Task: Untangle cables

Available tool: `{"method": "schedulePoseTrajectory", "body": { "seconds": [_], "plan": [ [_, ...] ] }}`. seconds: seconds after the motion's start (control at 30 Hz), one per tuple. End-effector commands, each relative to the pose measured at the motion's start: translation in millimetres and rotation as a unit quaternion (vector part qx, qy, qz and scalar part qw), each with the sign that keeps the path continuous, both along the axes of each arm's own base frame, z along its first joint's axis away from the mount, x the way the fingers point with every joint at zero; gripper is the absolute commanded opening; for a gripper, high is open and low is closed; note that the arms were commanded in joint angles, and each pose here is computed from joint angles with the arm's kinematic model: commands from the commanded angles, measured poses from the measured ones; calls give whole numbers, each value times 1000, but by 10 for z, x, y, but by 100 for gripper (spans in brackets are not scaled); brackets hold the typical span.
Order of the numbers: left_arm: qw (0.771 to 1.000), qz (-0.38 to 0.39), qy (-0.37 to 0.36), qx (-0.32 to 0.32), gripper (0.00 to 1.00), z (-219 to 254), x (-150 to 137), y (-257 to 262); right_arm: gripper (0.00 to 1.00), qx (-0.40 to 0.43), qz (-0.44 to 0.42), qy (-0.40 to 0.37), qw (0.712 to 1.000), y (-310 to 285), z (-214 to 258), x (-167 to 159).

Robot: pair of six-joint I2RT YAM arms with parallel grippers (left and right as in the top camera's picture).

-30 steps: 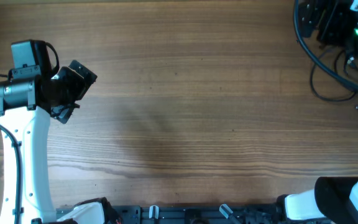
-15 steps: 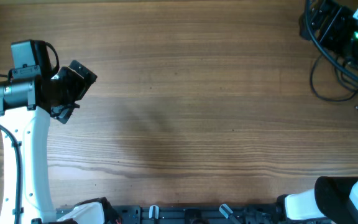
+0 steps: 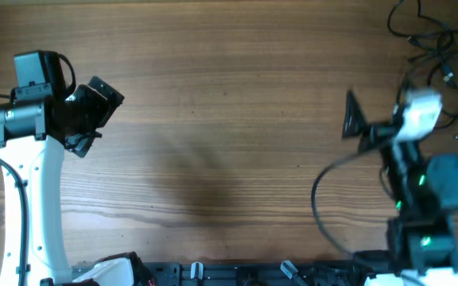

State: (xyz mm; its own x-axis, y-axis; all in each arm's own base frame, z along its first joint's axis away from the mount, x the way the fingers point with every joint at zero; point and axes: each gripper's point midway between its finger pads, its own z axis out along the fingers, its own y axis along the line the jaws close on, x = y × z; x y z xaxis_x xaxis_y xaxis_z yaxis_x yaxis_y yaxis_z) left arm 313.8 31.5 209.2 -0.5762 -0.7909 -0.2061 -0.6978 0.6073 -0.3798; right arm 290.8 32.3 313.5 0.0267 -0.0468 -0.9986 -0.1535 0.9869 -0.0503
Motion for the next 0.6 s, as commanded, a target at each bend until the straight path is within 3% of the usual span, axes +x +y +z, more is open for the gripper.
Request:
{"method": "schedulePoseTrajectory", "body": {
  "seconds": [0.0,0.27,0.4,0.57],
  "plan": [
    [1000,-5,-3,8,100,8,15,27,100,-15,-14,-59,998,-55,-321,-284],
    [1000,-5,-3,8,100,8,15,27,100,-22,-23,-84,996,-92,-909,-483],
    [1000,-5,-3,8,100,8,15,27,100,-26,-3,-1,1000,-32,-1355,-460],
    [1000,-5,-3,8,100,8,15,27,100,11,-2,11,1000,-27,-1382,-457]
  ]
}}
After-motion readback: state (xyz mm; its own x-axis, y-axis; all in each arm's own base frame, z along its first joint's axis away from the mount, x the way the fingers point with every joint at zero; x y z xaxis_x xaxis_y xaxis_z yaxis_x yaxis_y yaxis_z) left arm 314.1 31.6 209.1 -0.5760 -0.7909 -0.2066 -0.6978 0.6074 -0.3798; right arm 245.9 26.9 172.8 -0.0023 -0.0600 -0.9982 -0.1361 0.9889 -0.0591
